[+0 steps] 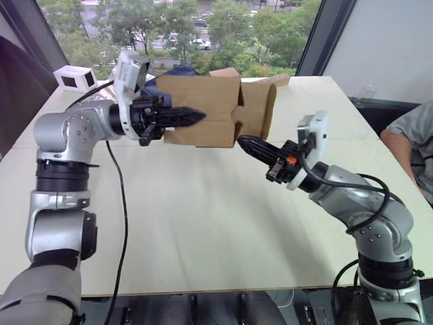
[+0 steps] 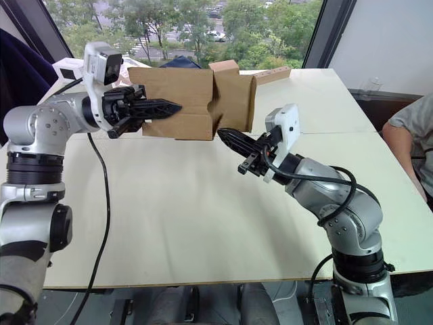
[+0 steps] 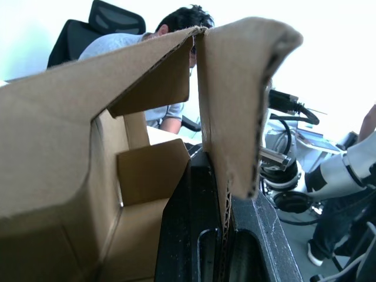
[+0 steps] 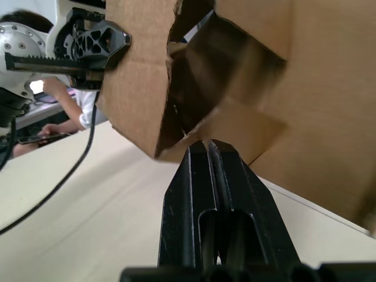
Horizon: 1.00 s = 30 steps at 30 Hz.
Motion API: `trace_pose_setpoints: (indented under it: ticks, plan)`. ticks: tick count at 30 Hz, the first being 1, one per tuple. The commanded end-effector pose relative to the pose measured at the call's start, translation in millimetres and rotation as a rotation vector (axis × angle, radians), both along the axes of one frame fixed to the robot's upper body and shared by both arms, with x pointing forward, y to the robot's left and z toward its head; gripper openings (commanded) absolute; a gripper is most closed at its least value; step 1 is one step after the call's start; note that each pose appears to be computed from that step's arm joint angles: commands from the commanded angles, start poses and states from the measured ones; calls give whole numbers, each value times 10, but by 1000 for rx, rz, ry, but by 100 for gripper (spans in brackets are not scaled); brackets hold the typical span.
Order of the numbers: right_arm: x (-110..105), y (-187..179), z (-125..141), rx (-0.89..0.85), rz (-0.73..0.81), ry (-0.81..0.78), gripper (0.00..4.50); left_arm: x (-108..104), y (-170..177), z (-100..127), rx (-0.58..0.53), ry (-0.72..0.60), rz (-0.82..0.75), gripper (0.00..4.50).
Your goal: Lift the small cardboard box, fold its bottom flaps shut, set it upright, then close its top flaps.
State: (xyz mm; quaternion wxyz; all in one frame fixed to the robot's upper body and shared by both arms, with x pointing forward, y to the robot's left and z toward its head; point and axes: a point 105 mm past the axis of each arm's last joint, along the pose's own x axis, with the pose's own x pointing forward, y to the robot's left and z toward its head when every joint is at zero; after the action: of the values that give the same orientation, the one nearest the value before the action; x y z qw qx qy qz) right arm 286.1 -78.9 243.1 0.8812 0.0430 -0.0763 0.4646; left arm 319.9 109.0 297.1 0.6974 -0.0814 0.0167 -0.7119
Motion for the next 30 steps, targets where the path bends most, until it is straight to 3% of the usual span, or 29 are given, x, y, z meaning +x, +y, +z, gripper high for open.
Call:
trace_pose_setpoints:
  ticks: [1,14,19,22,26,30]
  plan:
    - [-45,17,116,26,21,-48,2,-65,-3,109,-19,-45,-18,0]
    - [-95,163,149,25,101,-74,2,-67,-30,60,-21,-34,-26,0]
    - [-202,-58,197,-23,107,-80,2,-35,9,77,-24,-44,-1,0]
    - [-280,-300,360,-12,110,-78,2,-34,23,90,-24,-49,2,0]
    - [-99,-718,528,85,-32,-85,2,-33,21,97,-26,-52,3,0]
    - [233,-963,429,82,-216,-78,2,-42,6,99,-26,-54,-2,0]
